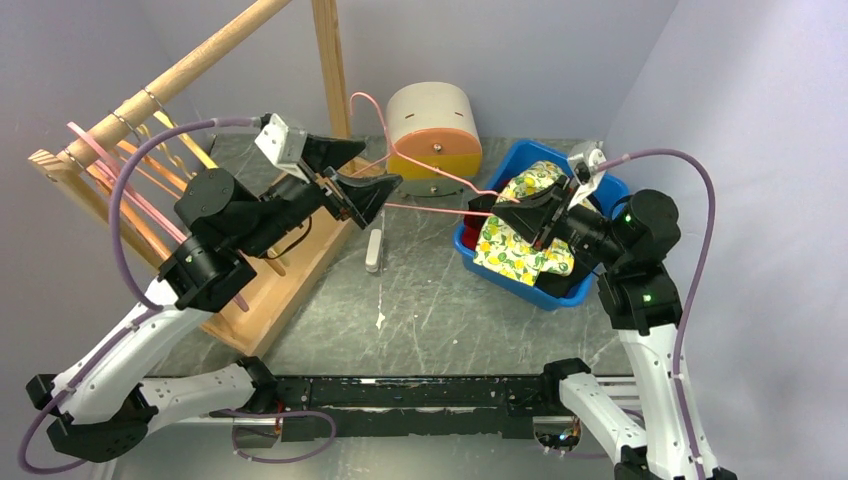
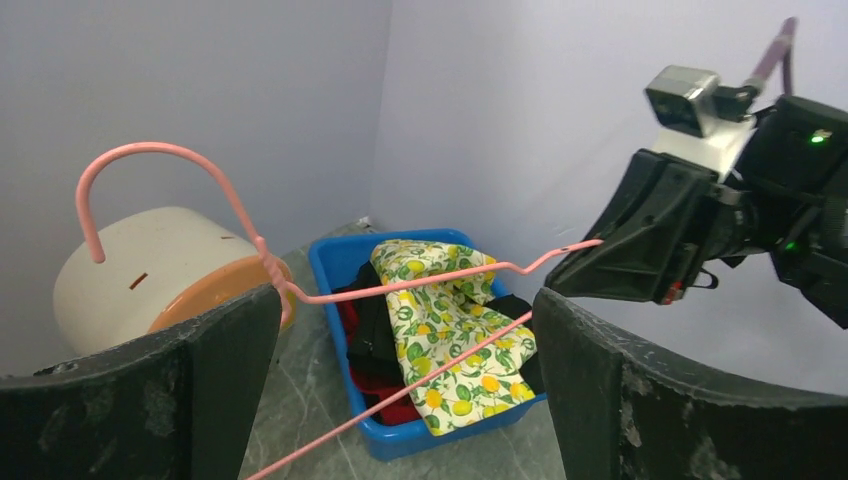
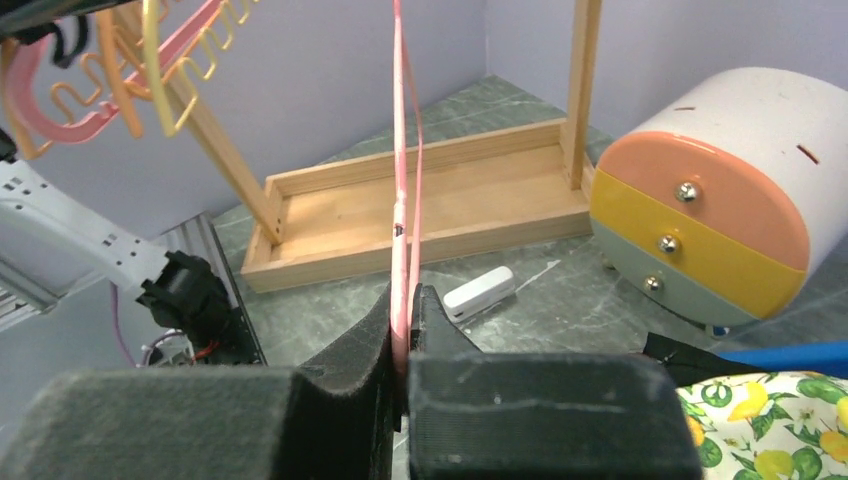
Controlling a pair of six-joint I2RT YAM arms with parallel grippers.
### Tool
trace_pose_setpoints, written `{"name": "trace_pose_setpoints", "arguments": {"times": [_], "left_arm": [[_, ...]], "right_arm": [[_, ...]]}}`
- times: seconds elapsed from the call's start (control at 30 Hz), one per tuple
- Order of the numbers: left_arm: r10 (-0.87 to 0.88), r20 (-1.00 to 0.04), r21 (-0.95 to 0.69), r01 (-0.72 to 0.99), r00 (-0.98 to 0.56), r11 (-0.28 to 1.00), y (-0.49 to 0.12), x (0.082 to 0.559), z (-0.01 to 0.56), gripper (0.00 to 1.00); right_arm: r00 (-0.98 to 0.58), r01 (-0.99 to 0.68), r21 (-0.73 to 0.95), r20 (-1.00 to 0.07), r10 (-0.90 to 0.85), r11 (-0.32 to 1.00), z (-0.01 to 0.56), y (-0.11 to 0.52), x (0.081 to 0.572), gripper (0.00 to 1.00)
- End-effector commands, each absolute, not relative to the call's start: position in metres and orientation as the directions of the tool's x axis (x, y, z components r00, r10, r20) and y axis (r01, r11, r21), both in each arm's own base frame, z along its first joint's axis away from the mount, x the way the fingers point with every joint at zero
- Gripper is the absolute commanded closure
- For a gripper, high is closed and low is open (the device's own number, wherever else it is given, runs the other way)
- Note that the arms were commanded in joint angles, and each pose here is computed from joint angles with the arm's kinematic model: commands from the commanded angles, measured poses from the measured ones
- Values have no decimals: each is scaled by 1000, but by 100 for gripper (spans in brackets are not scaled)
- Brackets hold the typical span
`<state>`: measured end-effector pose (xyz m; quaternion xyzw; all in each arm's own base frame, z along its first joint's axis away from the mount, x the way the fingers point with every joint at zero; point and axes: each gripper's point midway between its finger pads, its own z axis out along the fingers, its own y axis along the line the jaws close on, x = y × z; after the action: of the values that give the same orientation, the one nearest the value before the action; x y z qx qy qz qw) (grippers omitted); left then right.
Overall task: Remove the skirt from the hanger
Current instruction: Place the hanger at the clothesline.
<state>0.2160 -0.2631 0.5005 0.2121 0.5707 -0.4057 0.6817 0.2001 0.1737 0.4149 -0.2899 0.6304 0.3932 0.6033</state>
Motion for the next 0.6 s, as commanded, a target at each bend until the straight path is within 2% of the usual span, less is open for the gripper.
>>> {"name": "trace_pose_setpoints", "arguments": {"times": [0.0,0.27,0.57], "left_arm": [[-342,-939,-172,816,34,552,-254,200,514,1],[-406,-912,-167,842,66,514,-234,174,536,1],[-531,-838,-124,904,126,410,-205,125,583,1]], "right_arm": [[-104,-811,159,-986,127,563,415,171,219,100],[-138,-824,240,-963,230,513,424,191,253,100],[-60,-857,188,-961,270,480,469,247,284,100]]}}
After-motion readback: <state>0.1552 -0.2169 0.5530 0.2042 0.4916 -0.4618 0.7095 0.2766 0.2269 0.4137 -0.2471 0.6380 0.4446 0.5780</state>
